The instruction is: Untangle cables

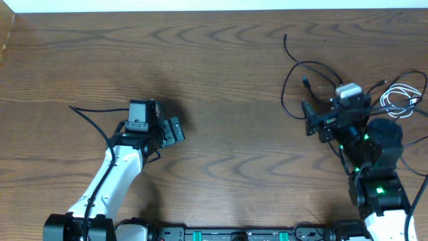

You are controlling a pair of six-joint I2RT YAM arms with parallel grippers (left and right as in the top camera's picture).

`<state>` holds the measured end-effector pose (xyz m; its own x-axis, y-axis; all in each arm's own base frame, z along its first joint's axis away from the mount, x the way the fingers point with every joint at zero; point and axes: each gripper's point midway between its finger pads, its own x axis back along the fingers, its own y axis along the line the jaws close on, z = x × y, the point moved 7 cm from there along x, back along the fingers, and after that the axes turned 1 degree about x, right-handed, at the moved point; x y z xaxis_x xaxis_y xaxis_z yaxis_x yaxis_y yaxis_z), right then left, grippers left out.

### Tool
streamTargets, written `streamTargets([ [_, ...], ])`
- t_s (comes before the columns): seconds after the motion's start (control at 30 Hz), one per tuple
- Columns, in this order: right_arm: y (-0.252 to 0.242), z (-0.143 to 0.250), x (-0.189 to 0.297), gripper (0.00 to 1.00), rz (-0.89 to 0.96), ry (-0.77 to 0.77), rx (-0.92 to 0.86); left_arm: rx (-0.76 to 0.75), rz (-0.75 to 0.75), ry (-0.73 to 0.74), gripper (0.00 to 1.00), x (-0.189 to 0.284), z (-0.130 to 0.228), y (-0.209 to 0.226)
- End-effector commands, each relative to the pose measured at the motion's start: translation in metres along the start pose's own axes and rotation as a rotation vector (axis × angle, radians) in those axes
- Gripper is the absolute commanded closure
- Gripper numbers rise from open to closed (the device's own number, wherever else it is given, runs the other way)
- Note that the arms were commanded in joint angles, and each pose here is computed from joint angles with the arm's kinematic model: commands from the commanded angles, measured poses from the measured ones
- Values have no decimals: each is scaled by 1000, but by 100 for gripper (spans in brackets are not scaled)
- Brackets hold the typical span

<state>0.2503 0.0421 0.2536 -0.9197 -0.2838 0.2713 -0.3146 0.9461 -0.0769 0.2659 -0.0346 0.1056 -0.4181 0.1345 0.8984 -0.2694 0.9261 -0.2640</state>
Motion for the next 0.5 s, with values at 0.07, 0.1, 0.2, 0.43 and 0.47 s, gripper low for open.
streamTargets([
  [0.07,5,8,9,1,0,-64,30,-11,-29,12,2,-4,4,5],
  [0.1,6,9,11,1,3,-78,33,-11,-29,11,2,-4,4,5],
  [0.2,7,12,15,1,10,-126,43,-11,-30,11,2,-4,4,5],
  [0.43,13,41,21,1,20,-210,61,-11,-30,11,2,-4,4,5],
  [0.47,13,44,23,1,21,-225,64,-11,-29,11,2,-4,4,5],
])
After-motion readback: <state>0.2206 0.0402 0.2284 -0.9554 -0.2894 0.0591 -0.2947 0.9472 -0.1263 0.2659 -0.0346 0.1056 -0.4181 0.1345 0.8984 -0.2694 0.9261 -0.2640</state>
